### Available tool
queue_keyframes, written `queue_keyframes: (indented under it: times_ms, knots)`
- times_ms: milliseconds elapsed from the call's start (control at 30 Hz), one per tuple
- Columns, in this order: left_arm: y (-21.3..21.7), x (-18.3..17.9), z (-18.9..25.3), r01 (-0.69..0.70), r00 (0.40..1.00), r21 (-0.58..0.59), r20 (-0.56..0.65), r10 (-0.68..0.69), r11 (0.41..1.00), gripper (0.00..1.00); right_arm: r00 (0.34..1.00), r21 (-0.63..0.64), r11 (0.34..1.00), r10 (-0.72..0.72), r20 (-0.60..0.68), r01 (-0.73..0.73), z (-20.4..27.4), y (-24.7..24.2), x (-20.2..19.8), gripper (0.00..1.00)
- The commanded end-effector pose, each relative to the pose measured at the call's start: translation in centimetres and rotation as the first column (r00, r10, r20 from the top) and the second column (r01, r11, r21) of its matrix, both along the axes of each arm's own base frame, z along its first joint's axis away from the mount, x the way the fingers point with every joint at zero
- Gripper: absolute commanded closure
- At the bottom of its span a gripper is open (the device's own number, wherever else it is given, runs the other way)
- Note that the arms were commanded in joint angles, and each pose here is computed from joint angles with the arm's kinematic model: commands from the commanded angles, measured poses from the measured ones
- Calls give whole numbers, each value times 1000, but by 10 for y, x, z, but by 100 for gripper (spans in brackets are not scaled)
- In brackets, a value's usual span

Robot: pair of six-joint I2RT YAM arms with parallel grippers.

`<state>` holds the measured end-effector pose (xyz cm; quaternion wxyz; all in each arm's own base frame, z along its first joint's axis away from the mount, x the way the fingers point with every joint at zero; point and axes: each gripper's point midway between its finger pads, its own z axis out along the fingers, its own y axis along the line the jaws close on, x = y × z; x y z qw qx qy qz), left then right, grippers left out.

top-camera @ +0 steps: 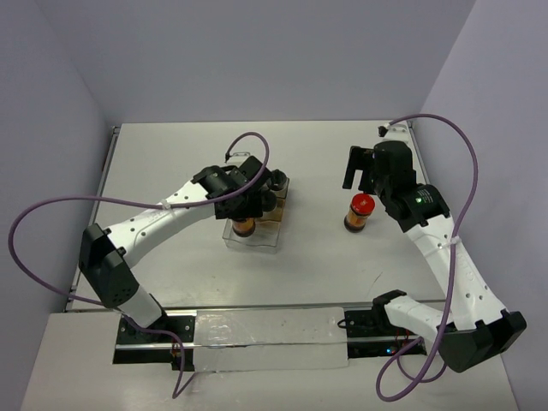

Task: Organize the condiment bottles

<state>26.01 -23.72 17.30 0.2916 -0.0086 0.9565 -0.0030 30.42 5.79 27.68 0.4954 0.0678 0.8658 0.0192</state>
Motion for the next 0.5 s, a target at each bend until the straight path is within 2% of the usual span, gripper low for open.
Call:
queue_keyframes:
  times_ms: [0, 467]
  knots:
    - [-7, 23, 5, -21, 995, -43, 93, 25, 999, 90, 998, 13, 1000, -13, 55, 12, 18, -1, 7, 0]
    - [-2, 21, -33, -63, 996, -4, 61, 63, 998, 90, 999, 11, 1000, -10, 50, 10, 13, -1, 5, 0]
